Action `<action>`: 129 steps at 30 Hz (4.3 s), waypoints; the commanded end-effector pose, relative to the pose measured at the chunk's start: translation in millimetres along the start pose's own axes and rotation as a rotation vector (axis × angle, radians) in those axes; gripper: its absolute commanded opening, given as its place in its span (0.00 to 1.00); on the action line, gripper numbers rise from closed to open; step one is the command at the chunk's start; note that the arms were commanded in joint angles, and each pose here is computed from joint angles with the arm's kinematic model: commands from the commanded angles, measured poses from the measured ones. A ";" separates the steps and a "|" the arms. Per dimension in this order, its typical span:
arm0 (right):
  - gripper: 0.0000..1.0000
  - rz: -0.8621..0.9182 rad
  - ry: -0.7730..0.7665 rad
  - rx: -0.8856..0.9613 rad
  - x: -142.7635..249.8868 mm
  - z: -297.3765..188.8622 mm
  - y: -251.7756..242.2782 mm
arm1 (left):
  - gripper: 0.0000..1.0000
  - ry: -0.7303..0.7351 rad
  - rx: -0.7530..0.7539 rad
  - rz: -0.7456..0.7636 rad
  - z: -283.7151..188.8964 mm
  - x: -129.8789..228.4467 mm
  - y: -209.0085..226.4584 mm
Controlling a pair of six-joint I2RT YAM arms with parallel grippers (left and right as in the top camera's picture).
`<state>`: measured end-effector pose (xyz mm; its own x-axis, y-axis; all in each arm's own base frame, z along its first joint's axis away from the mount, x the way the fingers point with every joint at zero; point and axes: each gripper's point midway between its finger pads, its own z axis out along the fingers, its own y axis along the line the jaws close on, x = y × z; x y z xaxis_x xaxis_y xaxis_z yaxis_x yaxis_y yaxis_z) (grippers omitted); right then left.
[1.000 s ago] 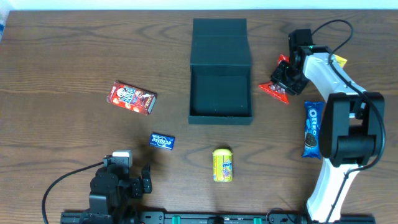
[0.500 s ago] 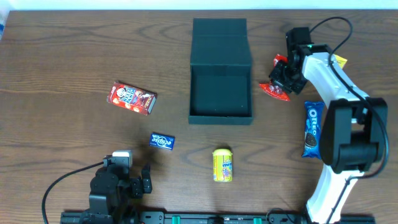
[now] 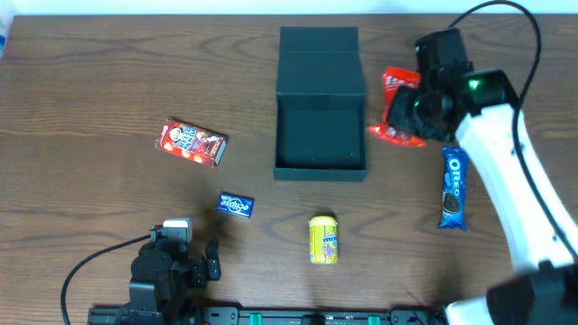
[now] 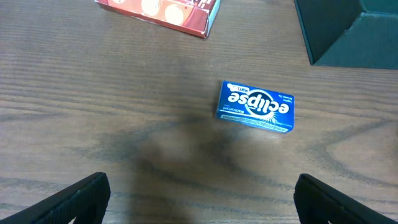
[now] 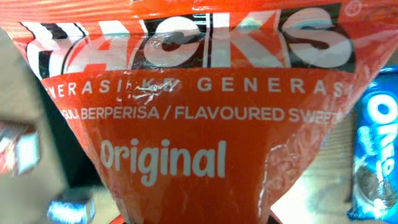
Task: Pack container
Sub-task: 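Carry the Hacks bag left and lower it into the green box, then release the bag and move the right gripper to the Oreo pack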
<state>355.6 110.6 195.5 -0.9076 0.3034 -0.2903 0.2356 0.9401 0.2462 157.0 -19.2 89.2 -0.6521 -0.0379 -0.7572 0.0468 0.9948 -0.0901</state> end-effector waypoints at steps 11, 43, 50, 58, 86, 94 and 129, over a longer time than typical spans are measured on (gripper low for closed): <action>0.11 -0.215 0.055 -0.109 43.3 17.9 75.5 | 0.95 0.059 -0.007 0.016 6.9 17.6 2.3; 0.15 -0.217 0.151 0.064 31.3 158.8 50.8 | 0.95 0.059 -0.007 0.016 6.9 17.6 2.3; 0.22 -0.217 0.161 0.070 33.4 165.6 49.5 | 0.95 0.059 -0.007 0.016 6.9 17.6 2.3; 0.22 -0.217 0.167 0.075 34.7 165.2 48.2 | 0.95 0.059 -0.007 0.016 6.9 17.6 2.3; 0.90 -0.182 0.124 0.052 27.8 132.4 53.6 | 0.95 0.059 -0.007 0.016 6.9 17.6 2.3; 0.99 -0.231 -0.092 0.006 6.0 18.1 53.2 | 0.95 0.059 -0.007 0.016 6.9 17.6 2.3; 0.99 0.183 0.058 0.267 96.2 16.1 -165.2 | 0.95 0.059 -0.007 0.016 6.9 17.6 2.3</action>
<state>231.2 -14.1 121.1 -0.8312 0.5034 -0.2361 0.5246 0.8507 -0.0329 157.0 -19.2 89.3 -0.6518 -0.0376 -0.7575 0.0471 0.9948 -0.0899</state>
